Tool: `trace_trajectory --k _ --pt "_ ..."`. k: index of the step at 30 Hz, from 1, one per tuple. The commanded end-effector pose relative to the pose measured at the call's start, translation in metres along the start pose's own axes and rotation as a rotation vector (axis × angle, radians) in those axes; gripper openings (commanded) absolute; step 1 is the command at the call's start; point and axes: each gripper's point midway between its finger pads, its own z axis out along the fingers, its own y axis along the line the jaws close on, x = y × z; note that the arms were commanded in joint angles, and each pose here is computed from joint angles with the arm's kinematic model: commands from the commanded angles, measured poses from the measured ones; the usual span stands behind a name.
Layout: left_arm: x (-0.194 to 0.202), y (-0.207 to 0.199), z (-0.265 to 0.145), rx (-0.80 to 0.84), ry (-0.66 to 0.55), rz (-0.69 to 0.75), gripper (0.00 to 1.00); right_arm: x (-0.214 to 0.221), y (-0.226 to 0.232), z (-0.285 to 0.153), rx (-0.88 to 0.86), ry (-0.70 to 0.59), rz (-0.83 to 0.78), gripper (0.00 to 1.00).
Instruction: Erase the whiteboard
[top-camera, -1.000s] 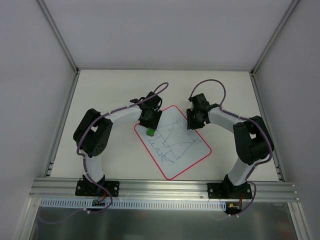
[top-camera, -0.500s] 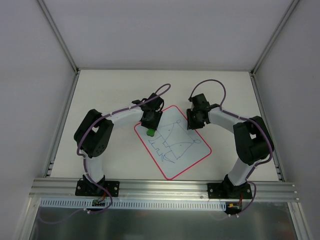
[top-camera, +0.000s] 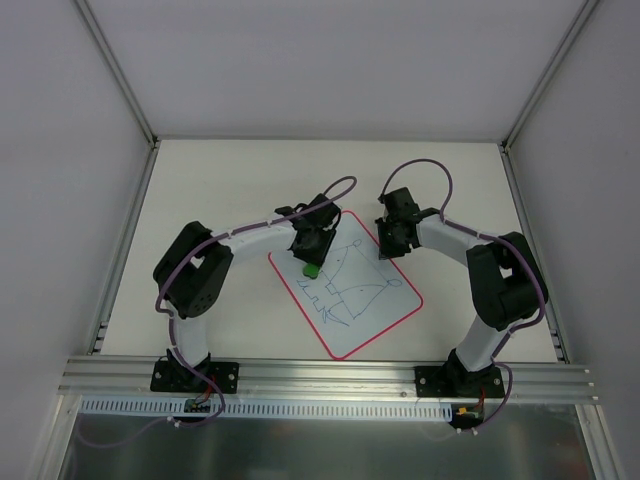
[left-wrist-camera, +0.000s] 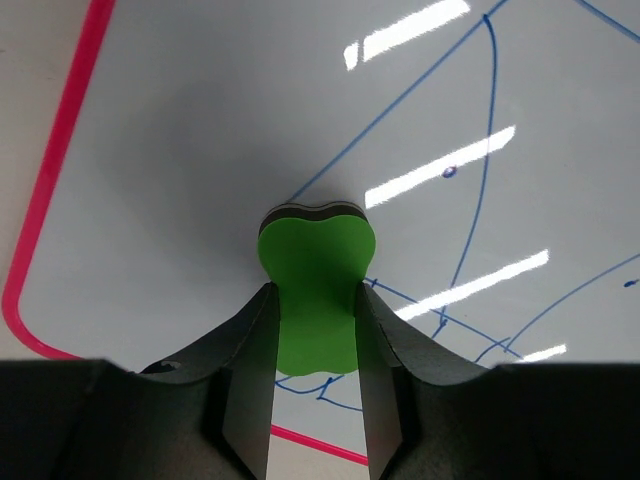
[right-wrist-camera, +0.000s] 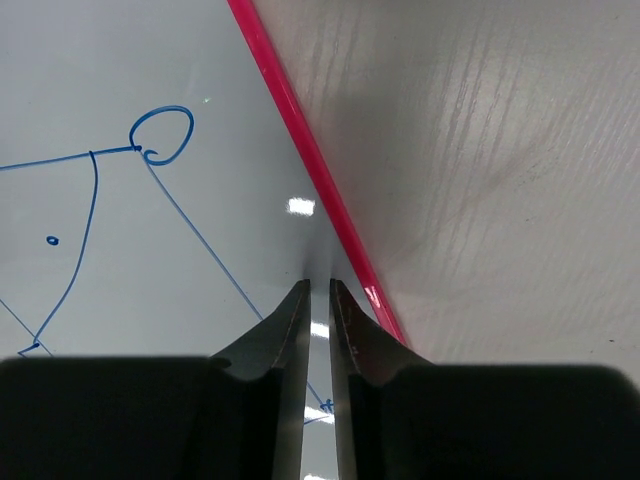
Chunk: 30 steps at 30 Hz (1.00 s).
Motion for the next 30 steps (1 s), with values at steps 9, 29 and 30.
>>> trace_trajectory --k 9,29,30 --pt "0.013 -0.021 0.003 0.019 0.027 0.006 0.04 0.005 -0.009 -0.008 0.049 0.004 -0.01 0.19" --pt "0.016 -0.019 0.008 0.009 0.037 0.013 0.03 -0.013 -0.04 -0.01 0.058 0.0 0.051 0.26" --pt "0.015 -0.02 0.008 0.011 0.037 0.018 0.03 -0.013 -0.039 -0.009 0.052 0.002 0.049 0.26"
